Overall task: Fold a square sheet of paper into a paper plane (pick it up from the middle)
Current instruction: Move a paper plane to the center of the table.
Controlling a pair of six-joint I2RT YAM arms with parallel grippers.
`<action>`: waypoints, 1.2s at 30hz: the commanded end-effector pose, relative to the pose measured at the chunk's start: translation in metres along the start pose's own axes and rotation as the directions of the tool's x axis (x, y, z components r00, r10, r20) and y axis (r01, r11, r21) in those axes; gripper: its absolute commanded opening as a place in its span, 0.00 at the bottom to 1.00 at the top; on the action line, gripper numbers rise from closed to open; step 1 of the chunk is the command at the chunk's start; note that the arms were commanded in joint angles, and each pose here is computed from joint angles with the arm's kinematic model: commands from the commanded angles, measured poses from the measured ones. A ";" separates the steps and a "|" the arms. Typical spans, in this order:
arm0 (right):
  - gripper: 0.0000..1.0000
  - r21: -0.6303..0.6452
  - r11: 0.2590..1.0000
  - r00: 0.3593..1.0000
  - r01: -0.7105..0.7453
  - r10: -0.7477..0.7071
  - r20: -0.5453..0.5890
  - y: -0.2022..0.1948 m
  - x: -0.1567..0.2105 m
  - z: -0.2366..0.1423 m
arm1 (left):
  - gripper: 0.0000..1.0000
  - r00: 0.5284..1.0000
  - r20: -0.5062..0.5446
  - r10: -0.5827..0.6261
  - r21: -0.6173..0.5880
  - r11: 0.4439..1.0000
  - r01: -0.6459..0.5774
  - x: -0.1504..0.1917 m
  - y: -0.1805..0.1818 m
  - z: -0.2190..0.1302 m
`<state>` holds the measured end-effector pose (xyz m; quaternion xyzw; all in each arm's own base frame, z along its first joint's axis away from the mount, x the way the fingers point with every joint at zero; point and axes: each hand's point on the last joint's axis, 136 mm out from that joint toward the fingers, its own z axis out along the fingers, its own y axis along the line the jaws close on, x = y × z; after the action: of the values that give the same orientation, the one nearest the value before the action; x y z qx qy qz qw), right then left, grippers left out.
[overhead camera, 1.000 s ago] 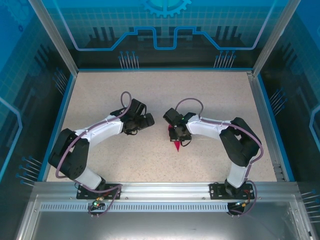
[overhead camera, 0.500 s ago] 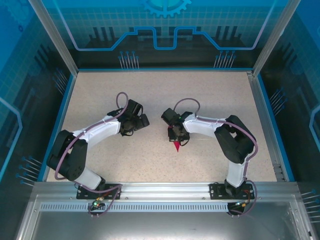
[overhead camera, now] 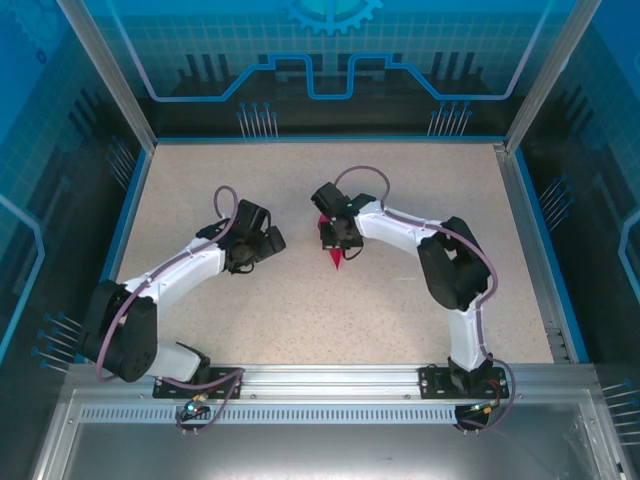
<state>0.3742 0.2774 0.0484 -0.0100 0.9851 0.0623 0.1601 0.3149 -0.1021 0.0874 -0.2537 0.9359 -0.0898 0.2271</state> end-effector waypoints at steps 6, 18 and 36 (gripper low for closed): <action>0.14 0.035 0.999 0.999 0.015 -0.013 -0.049 -0.012 -0.026 0.028 | 0.99 1.000 0.012 -0.011 -0.049 0.999 0.011 0.000 0.022 -0.006; 0.36 0.018 1.000 1.000 0.017 -0.017 -0.024 -0.008 -0.045 0.004 | 0.99 0.995 0.079 0.061 -0.093 0.994 -0.054 -0.036 0.030 -0.018; 0.99 0.174 0.957 0.871 -0.230 0.123 0.476 -0.177 -0.060 -0.165 | 0.98 0.863 0.493 0.112 -0.140 0.989 -0.049 -0.109 0.073 -0.071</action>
<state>0.3888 0.1239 0.2120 0.0829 0.9269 0.0256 0.3652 0.3287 0.0042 0.1684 -0.2487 0.8750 0.0130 0.4152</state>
